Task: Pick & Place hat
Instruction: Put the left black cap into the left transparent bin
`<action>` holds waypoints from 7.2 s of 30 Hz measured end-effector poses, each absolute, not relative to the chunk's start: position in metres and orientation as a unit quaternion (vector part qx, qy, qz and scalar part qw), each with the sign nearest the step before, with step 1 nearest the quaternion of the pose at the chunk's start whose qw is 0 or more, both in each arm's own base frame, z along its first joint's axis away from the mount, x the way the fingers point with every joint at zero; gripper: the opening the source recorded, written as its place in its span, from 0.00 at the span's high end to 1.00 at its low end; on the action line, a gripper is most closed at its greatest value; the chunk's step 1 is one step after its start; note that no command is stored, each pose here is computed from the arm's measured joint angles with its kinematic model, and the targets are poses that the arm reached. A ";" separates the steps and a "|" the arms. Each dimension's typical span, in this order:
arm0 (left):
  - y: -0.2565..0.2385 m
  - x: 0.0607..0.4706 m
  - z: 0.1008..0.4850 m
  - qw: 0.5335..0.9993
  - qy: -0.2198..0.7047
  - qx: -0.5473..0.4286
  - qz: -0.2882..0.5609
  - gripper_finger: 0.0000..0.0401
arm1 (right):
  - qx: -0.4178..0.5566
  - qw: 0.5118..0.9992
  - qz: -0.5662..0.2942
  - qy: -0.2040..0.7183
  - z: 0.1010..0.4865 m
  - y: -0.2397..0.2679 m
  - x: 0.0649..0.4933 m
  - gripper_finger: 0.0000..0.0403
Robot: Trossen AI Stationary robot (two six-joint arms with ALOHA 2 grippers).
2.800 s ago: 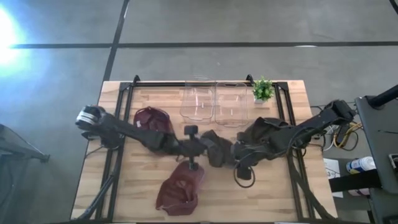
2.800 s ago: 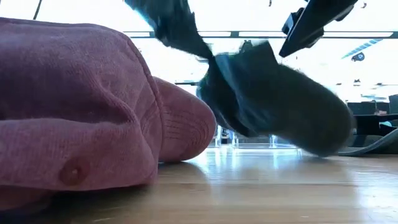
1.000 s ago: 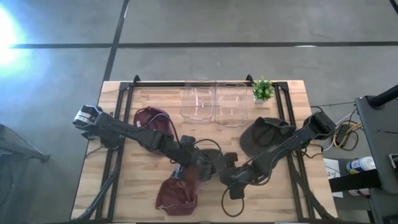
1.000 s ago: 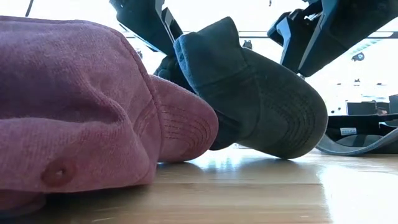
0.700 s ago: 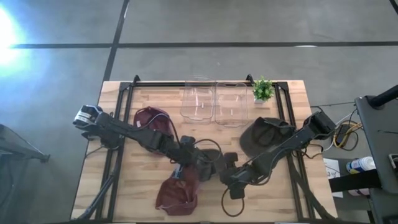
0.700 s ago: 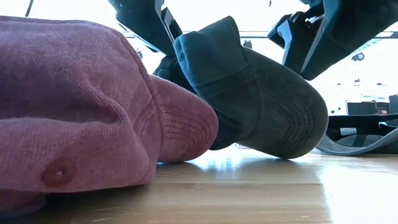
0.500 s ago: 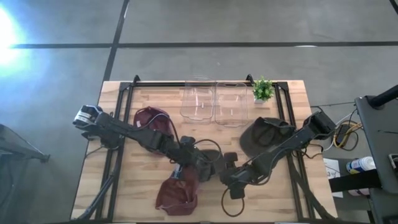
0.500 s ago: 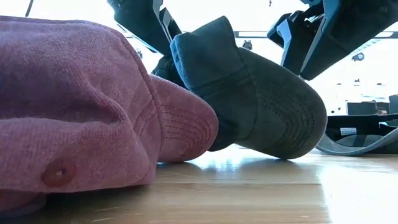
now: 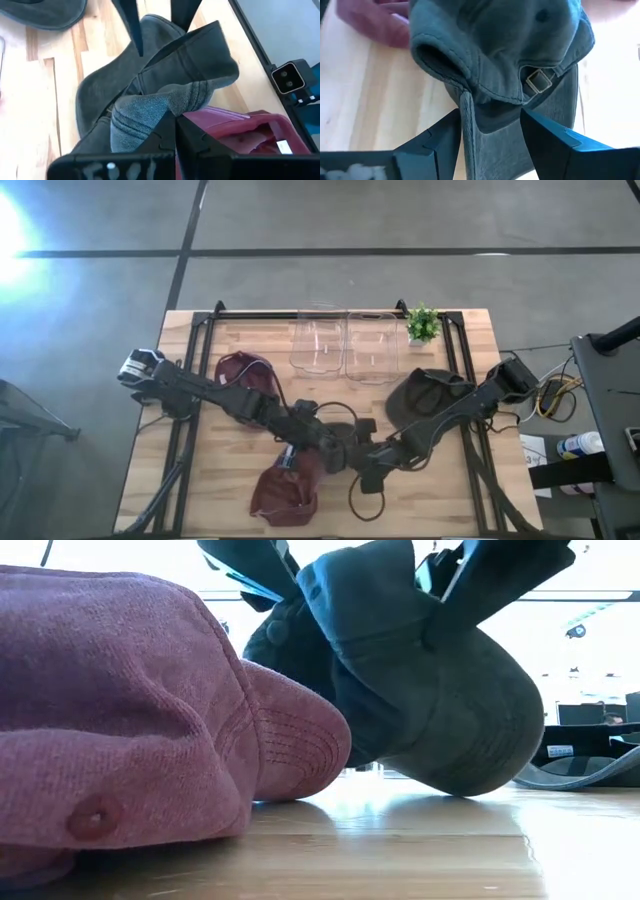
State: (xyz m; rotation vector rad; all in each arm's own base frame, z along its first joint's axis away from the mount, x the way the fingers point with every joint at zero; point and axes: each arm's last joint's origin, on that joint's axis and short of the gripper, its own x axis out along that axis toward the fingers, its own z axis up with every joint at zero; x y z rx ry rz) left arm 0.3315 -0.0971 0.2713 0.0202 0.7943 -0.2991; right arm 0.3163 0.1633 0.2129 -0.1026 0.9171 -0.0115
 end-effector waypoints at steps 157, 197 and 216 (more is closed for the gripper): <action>0.042 0.319 0.382 0.776 -0.165 -0.497 0.351 0.94 | -0.044 0.902 -0.308 0.299 0.300 0.093 0.198 0.48; 0.056 0.352 0.347 0.720 -0.237 -0.552 0.348 0.94 | -0.086 0.910 -0.236 0.331 0.298 0.103 0.204 0.48; 0.040 0.216 0.444 0.828 -0.222 -0.363 0.366 0.94 | -0.091 0.893 -0.130 0.420 0.265 -0.001 0.350 0.48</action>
